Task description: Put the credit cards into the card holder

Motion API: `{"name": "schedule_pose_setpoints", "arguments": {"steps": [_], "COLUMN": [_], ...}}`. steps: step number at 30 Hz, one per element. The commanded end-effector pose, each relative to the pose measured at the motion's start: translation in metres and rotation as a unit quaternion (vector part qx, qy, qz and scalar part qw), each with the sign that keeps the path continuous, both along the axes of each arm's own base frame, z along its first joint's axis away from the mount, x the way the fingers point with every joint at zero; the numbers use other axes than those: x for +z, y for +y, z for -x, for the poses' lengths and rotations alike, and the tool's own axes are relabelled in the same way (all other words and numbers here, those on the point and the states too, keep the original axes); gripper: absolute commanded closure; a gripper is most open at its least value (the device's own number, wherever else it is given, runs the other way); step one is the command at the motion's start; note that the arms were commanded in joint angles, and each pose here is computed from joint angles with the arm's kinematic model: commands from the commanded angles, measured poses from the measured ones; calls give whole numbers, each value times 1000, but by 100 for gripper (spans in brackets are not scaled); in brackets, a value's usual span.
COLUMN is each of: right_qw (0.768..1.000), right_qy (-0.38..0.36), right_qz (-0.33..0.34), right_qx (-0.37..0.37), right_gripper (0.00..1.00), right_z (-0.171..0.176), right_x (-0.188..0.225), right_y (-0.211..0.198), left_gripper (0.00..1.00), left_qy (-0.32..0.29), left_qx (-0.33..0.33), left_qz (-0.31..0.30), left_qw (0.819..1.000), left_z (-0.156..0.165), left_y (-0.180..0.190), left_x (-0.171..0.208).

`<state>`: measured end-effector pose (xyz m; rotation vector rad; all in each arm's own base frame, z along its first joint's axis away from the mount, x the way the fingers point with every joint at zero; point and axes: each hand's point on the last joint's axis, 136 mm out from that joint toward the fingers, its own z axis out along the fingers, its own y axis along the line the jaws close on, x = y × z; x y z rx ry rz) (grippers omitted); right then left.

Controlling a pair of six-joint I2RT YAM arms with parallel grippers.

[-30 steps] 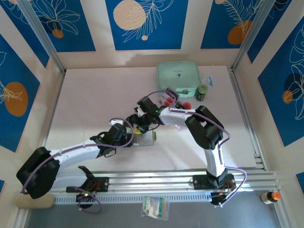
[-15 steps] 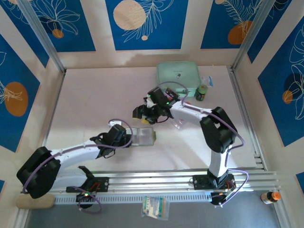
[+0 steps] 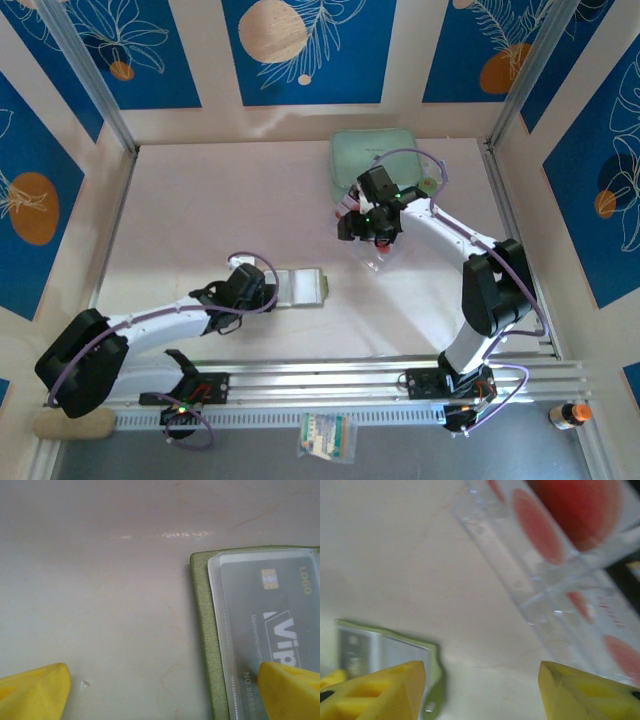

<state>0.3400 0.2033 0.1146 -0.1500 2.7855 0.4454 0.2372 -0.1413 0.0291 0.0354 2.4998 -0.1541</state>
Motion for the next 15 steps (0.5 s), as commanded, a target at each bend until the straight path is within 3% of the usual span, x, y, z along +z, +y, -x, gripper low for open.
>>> {"name": "schedule_pose_setpoints", "arguments": {"steps": [1,8,15], "right_qw": [996,983,973], "right_qy": [-17,-23,-34], "right_qz": [86,178,223], "right_qx": [30,42,53], "right_gripper": [41,49,56], "right_z": [3,-7,-15], "right_x": [6,-3,-6], "right_y": [-29,-51,-55], "left_gripper": [5,5,5], "left_qy": [2,2,1], "left_qx": [13,13,12], "left_qz": [-4,-2,-2], "left_qw": [1000,1000,1000], "left_z": [0,0,0], "left_y": [7,6,6], "left_x": [-4,-4,-3]}}
